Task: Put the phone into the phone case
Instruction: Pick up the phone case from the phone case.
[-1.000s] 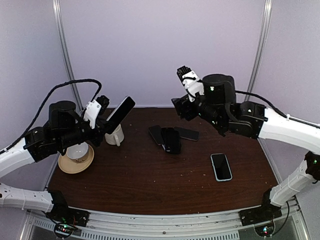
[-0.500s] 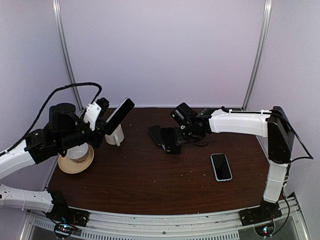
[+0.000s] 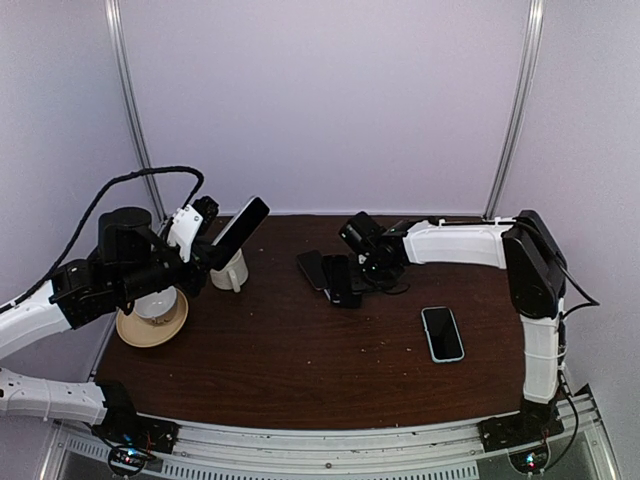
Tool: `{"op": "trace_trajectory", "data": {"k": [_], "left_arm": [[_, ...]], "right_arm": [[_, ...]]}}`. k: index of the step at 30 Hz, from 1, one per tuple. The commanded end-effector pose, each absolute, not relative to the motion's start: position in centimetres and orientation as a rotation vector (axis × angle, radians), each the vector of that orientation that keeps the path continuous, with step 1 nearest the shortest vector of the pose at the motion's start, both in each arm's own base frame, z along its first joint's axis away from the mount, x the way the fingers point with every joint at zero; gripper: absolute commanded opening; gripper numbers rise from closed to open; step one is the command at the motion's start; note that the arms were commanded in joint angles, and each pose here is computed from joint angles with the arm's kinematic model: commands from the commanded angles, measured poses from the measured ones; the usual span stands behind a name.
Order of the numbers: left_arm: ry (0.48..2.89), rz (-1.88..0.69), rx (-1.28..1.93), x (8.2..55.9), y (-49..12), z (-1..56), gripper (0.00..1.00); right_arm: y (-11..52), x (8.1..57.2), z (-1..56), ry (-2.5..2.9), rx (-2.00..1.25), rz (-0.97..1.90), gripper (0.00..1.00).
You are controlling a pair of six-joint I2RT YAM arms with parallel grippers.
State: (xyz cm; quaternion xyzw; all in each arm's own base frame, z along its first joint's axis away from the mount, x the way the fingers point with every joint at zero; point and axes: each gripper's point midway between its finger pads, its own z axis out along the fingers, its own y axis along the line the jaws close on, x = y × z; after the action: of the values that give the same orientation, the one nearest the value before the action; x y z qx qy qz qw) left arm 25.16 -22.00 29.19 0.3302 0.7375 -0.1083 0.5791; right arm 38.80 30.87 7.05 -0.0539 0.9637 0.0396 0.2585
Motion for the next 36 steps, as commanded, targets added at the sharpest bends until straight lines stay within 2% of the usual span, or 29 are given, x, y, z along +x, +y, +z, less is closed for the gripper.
{"op": "trace_trajectory", "data": {"k": [1, 5, 7, 14, 20, 24, 30, 36], "left_arm": [[1.608, -0.280, 0.700, 25.6, -22.1, 32.7, 0.00], [1.611, -0.278, 0.701, 25.7, -22.1, 32.6, 0.00], [1.611, -0.278, 0.701, 25.7, -22.1, 32.5, 0.00], [1.609, -0.272, 0.701, 25.7, -22.0, 32.6, 0.00], [1.603, -0.262, 0.696, 25.7, -21.8, 32.8, 0.00], [1.598, -0.265, 0.694, 25.6, -21.7, 33.0, 0.00], [1.602, -0.260, 0.694, 25.7, -21.8, 32.8, 0.00], [1.607, -0.262, 0.694, 25.8, -21.9, 32.7, 0.00]], "right_arm": [[31.3, 39.6, 5.9, 2.629, -0.120, 0.151, 0.46], [31.4, 39.8, 5.0, 2.648, -0.115, 0.165, 0.45], [31.4, 40.0, 4.6, 2.655, -0.112, 0.163, 0.41], [31.2, 39.9, 5.6, 2.628, -0.165, 0.174, 0.00], [30.7, 39.4, 8.5, 2.597, -0.247, 0.169, 0.00], [30.8, 38.3, 11.2, 2.564, -0.417, 0.194, 0.00], [31.6, 32.8, 13.7, 2.534, -0.834, 0.155, 0.00], [32.1, 25.9, 13.1, 2.521, -1.226, 0.133, 0.00]]}}
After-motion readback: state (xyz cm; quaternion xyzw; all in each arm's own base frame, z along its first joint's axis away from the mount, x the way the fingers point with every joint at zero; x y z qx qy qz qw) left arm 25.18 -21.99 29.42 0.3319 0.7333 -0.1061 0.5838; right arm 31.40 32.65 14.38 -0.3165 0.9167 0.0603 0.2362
